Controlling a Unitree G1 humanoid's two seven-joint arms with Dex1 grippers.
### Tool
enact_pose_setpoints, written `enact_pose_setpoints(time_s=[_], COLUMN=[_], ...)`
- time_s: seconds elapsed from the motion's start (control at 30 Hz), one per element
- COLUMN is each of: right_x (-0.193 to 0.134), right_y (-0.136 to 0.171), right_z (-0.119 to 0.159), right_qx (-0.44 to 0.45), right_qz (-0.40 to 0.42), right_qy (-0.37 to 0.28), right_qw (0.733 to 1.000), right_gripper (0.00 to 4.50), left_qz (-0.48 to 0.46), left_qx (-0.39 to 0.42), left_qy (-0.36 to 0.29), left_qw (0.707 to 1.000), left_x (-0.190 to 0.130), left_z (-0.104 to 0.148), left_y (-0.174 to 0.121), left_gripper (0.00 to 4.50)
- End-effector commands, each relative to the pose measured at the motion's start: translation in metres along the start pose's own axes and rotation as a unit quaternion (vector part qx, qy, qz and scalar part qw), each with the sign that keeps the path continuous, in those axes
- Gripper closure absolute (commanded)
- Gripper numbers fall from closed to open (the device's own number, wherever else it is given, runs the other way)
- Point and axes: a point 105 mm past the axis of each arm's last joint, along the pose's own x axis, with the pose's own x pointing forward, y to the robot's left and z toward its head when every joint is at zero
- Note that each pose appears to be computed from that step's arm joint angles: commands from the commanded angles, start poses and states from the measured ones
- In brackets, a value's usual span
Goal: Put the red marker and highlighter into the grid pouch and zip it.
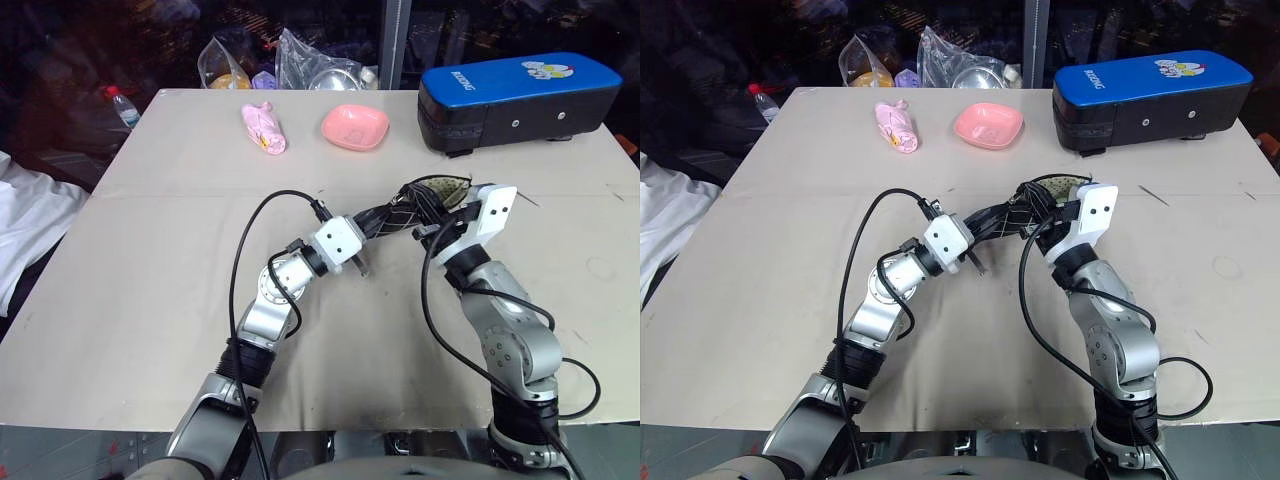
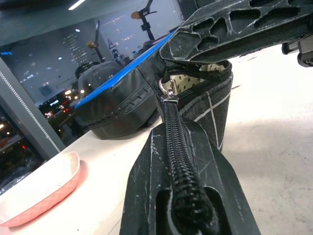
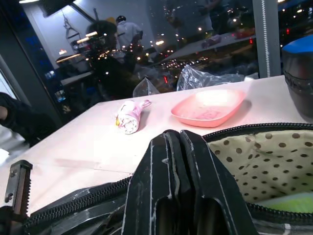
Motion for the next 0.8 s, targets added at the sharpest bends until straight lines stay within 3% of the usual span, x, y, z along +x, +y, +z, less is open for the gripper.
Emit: enact_pose_setpoints(time_s=[0.03,0.47,0.57,0.63,0.8], right_x=[0.002,-0.003,-0.006,-0.008,-0.014], right_y=[0.004,0.002,-0.002,-0.006,-0.034], right_z=[0.023,0.015,0.013,0.015,0.026], right_qx=[0.005,-0.024,-0.041,-0.067,-0.199], right_qz=[0.003,0.025,0.033,0.05,0.075], right_qy=[-0.043,-0.008,0.018,0.039,0.113], right_qw=[0.999,0.999,0.998,0.996,0.971], right_gripper=[4.45,4.45,3.65,2.73,2.73], left_qz=[0.009,0.011,0.008,0.003,-0.01], left_qx=[0.015,0.016,0.019,0.025,0.043], left_qy=[-0.029,-0.028,-0.027,-0.027,-0.024], left_qw=[0.999,0.999,0.999,0.999,0.999], left_x=[0.002,0.001,0.001,0.001,0.0], left_z=[0.014,0.013,0.013,0.012,0.011], left_y=[0.004,0.003,0.002,0.001,0.001], left_gripper=[4.5,4.5,4.5,4.5,4.5])
